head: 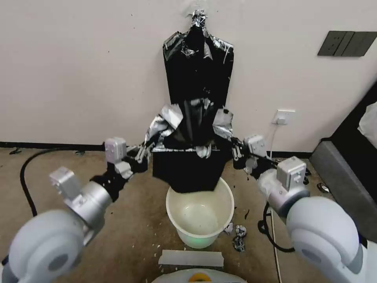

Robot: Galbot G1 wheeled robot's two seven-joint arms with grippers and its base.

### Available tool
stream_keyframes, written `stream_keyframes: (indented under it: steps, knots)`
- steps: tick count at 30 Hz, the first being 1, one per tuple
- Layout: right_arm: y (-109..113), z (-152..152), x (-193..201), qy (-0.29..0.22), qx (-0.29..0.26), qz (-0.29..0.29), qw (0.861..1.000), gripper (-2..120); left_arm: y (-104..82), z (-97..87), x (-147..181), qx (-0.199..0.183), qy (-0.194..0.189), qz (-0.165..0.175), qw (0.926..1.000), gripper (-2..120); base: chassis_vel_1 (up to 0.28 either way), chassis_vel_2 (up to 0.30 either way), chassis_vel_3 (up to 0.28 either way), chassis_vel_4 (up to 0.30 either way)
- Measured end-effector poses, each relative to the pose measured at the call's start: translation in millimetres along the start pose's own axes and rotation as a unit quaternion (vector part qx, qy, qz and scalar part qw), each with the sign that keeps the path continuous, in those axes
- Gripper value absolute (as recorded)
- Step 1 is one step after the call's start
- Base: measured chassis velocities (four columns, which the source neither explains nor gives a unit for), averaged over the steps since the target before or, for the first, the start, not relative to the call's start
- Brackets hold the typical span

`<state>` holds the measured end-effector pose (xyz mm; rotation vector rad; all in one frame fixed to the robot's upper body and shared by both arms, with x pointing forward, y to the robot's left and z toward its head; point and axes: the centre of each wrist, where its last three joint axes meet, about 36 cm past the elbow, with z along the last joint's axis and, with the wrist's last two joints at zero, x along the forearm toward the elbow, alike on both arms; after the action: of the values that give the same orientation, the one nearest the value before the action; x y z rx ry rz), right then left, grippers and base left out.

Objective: Place a trash bag onto the trash bin.

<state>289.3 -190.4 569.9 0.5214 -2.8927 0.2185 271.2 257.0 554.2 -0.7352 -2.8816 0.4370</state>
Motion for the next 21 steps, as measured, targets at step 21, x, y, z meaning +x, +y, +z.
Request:
stream_keyframes:
  steps: [21]
  knots:
    - [2, 23, 11, 0.019, 0.005, 0.007, 1.0, 0, -20.6, 56.5, -12, 0.09, 0.008, 0.036, 0.9952, 0, 0.0, 0.0, 0.0, 0.0]
